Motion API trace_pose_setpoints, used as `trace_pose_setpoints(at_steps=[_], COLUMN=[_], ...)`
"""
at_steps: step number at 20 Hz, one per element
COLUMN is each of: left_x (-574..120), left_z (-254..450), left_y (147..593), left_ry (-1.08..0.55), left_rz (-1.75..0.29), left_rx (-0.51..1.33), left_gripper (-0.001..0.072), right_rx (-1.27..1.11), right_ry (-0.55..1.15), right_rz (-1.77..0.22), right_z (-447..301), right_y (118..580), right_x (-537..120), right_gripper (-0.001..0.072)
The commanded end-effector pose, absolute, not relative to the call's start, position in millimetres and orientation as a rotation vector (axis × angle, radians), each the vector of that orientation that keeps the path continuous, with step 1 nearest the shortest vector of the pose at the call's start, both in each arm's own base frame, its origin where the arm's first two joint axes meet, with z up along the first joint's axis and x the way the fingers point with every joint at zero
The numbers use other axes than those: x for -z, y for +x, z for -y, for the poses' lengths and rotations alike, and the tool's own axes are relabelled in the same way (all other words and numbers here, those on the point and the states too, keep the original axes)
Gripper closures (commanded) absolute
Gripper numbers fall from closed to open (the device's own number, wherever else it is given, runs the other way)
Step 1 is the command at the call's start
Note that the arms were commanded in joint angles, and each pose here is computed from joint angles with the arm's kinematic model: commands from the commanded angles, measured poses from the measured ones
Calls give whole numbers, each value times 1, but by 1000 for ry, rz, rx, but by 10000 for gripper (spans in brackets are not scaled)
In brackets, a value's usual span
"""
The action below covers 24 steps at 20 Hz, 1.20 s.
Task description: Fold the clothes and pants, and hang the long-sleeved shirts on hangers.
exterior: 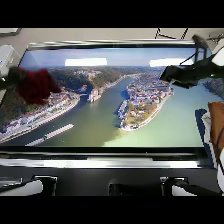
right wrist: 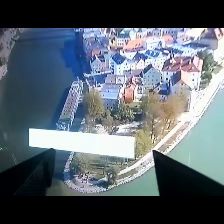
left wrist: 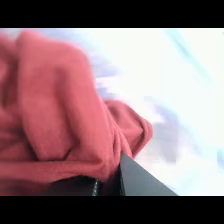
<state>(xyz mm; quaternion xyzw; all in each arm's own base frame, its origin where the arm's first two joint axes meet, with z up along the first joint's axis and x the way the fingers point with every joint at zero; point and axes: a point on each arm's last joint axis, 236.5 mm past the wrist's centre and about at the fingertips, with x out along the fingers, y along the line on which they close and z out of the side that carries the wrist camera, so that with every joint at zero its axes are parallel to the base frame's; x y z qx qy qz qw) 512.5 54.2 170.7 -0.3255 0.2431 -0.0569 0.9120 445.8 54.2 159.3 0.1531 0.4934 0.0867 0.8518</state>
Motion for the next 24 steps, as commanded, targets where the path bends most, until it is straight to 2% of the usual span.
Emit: trace_pose_setpoints(at_steps=[1, 3, 6, 9, 12, 14, 15, 17, 19, 21, 22, 24], left_x=[-311, -342, -324, -224, -82, -10, 7, 3, -35, -71, -78, -63], left_z=[62, 133, 210, 256, 270, 275, 281, 294, 281, 234, 201, 146], left_y=[431, 374, 312, 285, 264, 247, 243, 249, 274, 303, 308, 290], left_ry=[-430, -392, -478, -476, -547, -519, -534, -573, -516, -455, -417, -402], left_rz=[-275, -232, -324, -598, -995, -1188, -1255, -1294, -1227, -1185, -1204, -1340], left_rx=[394, 572, 769, 800, 669, 608, 594, 635, 700, 661, 610, 511], left_gripper=[684, 684, 684, 684, 684, 683, 648, -13, -5, -5, -5, -4], right_rx=[-175, -182, -176, -131, -113, -107, -104, -98, -99, -147, -186, -256], right_ry=[293, 284, 258, 217, 228, 238, 242, 252, 272, 314, 345, 433], right_rz=[-892, -853, -826, -860, -1028, -1109, -1146, -1218, -1299, -1392, -1439, -1508], right_z=[-50, -51, -48, -36, -36, -36, -36, -36, -39, -52, -62, -84], right_y=[435, 421, 399, 380, 357, 354, 355, 358, 359, 354, 349, 341], right_x=[-212, -232, -252, -252, -222, -200, -186, -159, -127, -94, -79, -50], right_gripper=[25, 25, 25, 27, 42, 42, 42, 42, 40, 18, 13, 11])
